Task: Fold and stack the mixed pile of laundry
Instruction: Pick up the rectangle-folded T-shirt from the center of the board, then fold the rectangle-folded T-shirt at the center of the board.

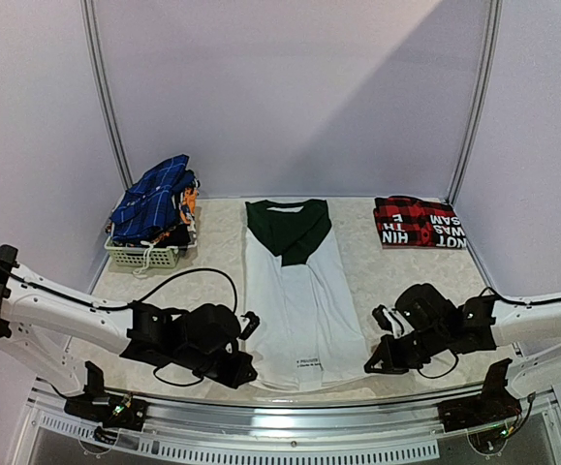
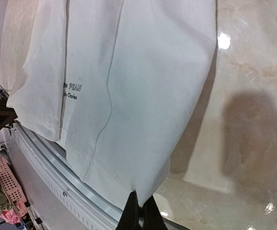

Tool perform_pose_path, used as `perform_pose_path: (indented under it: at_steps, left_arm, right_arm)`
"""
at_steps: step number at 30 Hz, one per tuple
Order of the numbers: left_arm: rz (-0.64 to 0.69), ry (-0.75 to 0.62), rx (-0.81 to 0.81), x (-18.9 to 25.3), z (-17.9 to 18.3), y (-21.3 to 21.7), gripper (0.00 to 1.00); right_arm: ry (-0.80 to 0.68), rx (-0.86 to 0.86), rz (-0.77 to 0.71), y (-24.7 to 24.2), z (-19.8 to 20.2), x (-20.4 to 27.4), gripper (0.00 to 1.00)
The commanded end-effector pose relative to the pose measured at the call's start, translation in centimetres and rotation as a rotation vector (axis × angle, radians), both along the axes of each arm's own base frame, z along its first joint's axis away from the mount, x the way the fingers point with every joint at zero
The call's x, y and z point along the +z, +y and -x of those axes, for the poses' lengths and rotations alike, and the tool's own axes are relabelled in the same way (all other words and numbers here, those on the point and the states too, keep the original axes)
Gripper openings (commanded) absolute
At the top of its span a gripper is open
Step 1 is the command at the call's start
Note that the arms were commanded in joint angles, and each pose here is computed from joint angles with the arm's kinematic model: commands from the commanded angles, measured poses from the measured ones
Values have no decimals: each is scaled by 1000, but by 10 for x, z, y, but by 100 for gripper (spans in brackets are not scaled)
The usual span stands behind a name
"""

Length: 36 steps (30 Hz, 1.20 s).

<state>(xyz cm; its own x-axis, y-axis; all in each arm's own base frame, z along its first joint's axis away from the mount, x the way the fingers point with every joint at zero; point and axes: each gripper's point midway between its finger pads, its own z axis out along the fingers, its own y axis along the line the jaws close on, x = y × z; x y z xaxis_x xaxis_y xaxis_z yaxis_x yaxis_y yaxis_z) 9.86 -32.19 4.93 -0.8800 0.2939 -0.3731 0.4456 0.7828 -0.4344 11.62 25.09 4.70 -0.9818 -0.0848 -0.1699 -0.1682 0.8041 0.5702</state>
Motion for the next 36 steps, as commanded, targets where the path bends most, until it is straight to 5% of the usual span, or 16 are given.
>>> perform_pose_path:
  at_steps: [1,36]
  left_arm:
    - [-6,-75,18,18,-14,1,0]
    - [-85,-295,159,74,-111,11,0]
  right_arm:
    - [-70,-8,72,-4,-13,11,0]
    - [-382,-77,366,11,-115,79,0]
